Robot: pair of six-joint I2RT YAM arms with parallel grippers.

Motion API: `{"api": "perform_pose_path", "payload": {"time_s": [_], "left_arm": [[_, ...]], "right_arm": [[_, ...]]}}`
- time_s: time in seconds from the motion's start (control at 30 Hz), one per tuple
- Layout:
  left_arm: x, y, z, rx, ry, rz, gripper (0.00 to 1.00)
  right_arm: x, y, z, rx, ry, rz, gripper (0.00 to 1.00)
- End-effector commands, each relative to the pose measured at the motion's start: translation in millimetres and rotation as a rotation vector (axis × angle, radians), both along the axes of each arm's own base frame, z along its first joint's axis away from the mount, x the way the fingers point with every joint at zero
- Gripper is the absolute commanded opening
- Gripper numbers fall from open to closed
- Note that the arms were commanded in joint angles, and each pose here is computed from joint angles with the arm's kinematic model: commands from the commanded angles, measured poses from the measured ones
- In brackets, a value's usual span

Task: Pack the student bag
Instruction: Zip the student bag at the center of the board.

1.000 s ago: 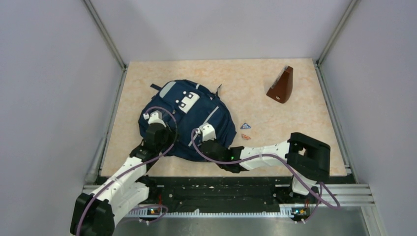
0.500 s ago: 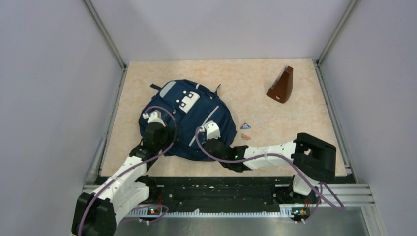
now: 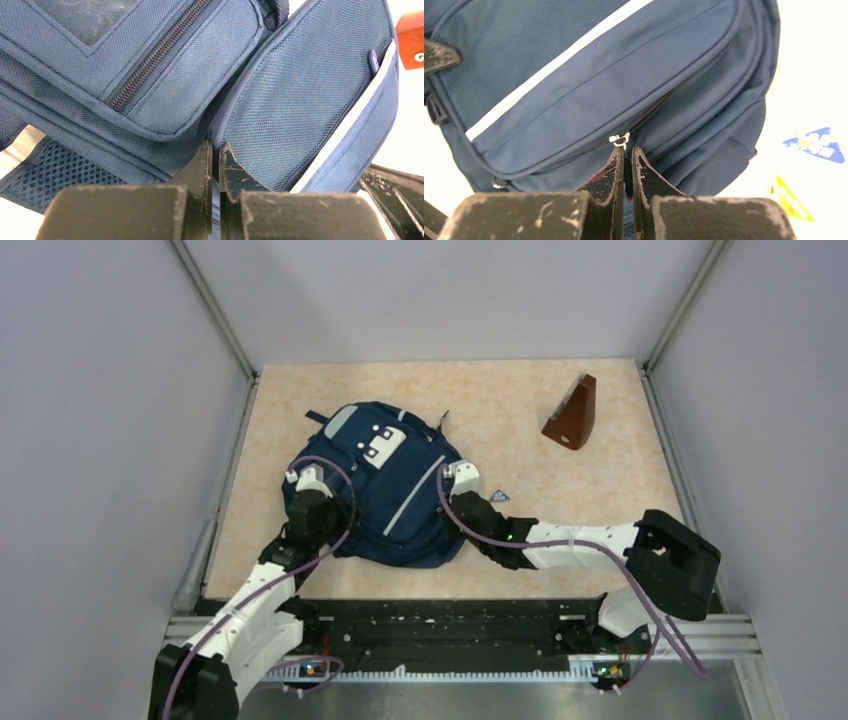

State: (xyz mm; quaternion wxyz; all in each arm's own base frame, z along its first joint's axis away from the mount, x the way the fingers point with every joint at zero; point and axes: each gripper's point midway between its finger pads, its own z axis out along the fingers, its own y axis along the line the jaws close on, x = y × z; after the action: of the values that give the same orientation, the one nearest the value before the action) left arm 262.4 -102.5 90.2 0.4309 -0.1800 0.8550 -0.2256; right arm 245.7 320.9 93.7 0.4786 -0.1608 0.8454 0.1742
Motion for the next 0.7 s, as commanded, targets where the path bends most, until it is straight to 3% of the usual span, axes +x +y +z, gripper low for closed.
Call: {"api": "perform_pose_path", "payload": {"time_s": [0.0, 0.37, 0.67], "left_arm": [[6, 36, -4, 0.114, -0.016, 0.121, 0.0], [8, 43, 2, 0.112, -0.028, 0.138, 0.0], [9, 55, 4, 0.132, -0.027, 0.168, 0.0]], "right_arm": [[30, -41, 4, -0.006, -0.012, -0.109, 0.0], [83, -81, 5, 0.016, -0.029, -0.197, 0.0], [120, -101, 6, -0.095, -0.102, -0.19, 0.0]]}}
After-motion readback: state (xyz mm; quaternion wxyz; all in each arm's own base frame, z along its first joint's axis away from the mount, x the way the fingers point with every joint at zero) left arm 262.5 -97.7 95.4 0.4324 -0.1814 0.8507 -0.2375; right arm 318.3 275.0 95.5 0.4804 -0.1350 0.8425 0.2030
